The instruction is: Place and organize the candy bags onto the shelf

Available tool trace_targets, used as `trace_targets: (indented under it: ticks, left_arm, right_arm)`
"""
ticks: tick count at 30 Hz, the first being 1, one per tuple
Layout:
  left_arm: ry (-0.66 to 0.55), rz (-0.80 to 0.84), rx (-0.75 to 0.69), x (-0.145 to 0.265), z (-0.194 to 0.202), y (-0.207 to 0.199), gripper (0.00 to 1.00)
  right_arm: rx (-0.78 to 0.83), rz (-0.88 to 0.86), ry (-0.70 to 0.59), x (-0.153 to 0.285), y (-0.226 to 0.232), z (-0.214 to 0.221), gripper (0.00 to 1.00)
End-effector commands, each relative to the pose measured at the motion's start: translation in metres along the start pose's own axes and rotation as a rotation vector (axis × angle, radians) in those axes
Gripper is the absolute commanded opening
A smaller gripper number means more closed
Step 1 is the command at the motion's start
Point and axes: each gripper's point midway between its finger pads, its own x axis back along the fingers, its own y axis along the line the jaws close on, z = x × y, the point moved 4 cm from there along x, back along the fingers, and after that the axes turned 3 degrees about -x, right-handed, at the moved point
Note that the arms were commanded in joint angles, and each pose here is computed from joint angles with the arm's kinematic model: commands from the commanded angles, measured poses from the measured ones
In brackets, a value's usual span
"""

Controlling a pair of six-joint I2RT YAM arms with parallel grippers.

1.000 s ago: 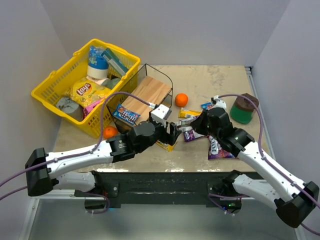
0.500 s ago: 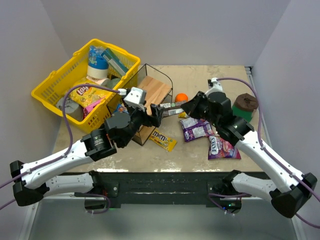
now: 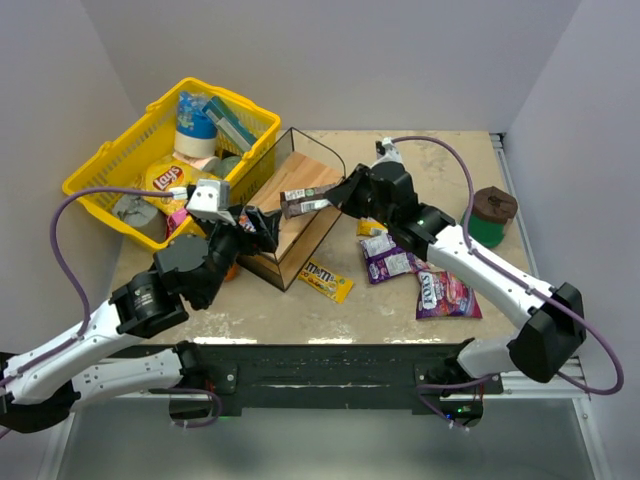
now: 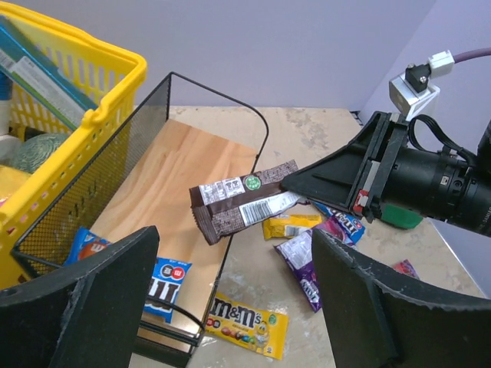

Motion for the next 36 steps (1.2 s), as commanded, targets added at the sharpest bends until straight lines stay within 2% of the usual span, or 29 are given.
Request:
trace_targets:
  ticks: [1, 9, 15, 26, 36]
  left_arm:
    - [-0.012, -0.084, 0.007, 0.008, -0.007, 0.019, 0.86]
    - [-0.010, -0.142, 0.009, 0.023, -0.005, 0.040, 0.87]
    - [-0.022, -0.168, 0.027, 0.030, -0.003, 0.050, 0.87]
    - [-0.035, -0.180, 0.049, 0.036, -0.004, 0.057, 0.87]
    - [-0.045, -0.196, 0.056, 0.038, -0.005, 0.062, 0.87]
  right_arm:
    - [-0.076, -0.090, -0.129, -0.003, 0.040, -0.031, 0.00]
    - [-0.137, -0.057, -0.154, -0.025, 0.042, -0.025, 0.00]
    - [-0.183, 0.002, -0.170, -0.045, 0.047, -0.002, 0.00]
    - [-0.400, 0.133, -0.273, -0.059, 0.045, 0.032, 0.00]
    - [-0.497, 0.197, -0.227, -0.074, 0.041, 0.058, 0.00]
